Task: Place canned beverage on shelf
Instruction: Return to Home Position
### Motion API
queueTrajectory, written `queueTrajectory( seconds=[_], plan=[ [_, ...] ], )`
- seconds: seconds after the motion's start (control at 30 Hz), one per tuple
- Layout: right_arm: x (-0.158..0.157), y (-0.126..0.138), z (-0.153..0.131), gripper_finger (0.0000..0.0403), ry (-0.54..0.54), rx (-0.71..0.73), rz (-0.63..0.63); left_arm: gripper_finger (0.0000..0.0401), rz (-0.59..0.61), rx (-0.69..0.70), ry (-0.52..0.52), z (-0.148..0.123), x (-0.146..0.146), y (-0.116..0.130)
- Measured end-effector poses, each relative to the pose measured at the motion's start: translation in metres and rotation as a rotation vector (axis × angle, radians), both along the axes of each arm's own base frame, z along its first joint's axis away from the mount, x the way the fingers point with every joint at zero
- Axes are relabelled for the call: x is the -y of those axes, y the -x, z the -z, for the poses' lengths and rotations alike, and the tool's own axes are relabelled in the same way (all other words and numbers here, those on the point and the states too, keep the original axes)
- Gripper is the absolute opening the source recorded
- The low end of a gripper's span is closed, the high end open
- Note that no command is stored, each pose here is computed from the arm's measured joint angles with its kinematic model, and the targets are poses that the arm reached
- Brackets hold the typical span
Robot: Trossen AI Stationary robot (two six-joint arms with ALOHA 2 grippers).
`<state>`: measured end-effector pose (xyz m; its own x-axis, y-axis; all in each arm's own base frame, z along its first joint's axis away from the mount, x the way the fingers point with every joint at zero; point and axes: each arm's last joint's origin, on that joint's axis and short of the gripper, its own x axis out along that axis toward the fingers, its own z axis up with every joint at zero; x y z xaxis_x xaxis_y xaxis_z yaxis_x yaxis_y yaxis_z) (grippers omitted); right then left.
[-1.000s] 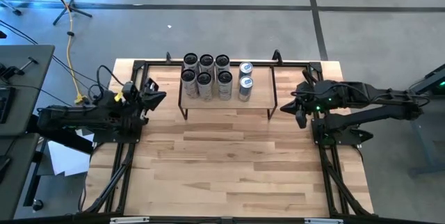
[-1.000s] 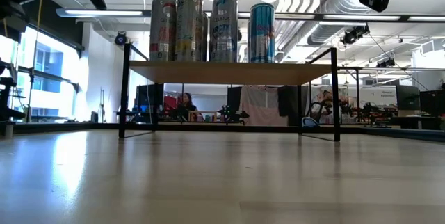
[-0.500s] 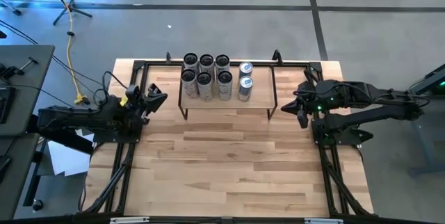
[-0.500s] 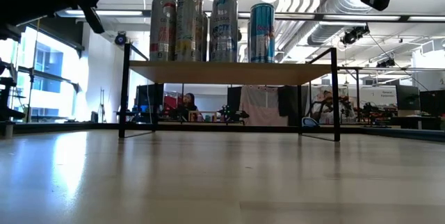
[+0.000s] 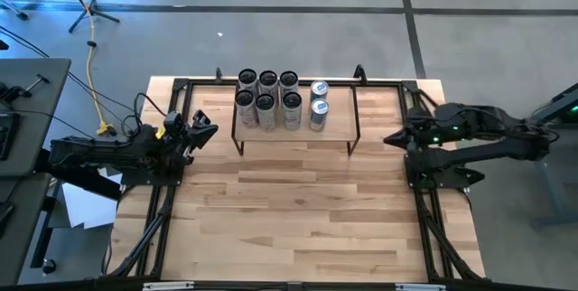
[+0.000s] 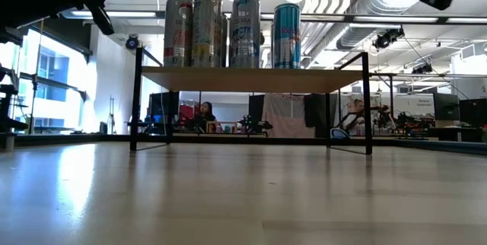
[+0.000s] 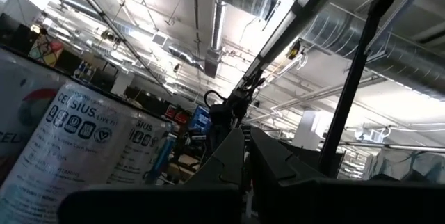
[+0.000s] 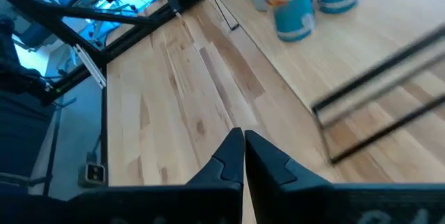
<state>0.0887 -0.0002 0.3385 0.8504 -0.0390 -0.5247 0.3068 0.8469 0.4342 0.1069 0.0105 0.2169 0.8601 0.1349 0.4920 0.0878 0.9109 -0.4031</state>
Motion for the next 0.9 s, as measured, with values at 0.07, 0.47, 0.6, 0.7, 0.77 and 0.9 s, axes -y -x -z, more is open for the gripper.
queueTrajectory(
  seconds=[0.07,0.47,0.6,0.7,0.77,0.9],
  plan=[
    [0.001,0.013,0.0,0.0,0.013,0.007,0.01,0.0,0.002,-0.002,0.004,0.0,0.0,0.0],
    [-0.001,0.023,0.035,0.0,0.142,0.476,-0.087,0.0,-0.006,-0.057,-0.002,0.005,0.0,-0.003],
    [-0.001,0.006,0.074,0.0,0.183,0.553,-0.106,0.0,-0.006,-0.06,-0.002,0.005,0.0,-0.003],
    [-0.002,0.001,0.095,0.0,0.176,0.581,-0.128,0.0,-0.006,-0.061,-0.002,0.005,0.0,-0.003],
    [-0.003,0.001,0.103,0.0,0.168,0.596,-0.154,0.0,-0.006,-0.061,-0.002,0.005,0.0,-0.003],
    [-0.003,0.003,0.121,0.0,0.165,0.607,-0.164,0.0,-0.006,-0.062,-0.002,0.005,0.0,-0.003]
  ],
)
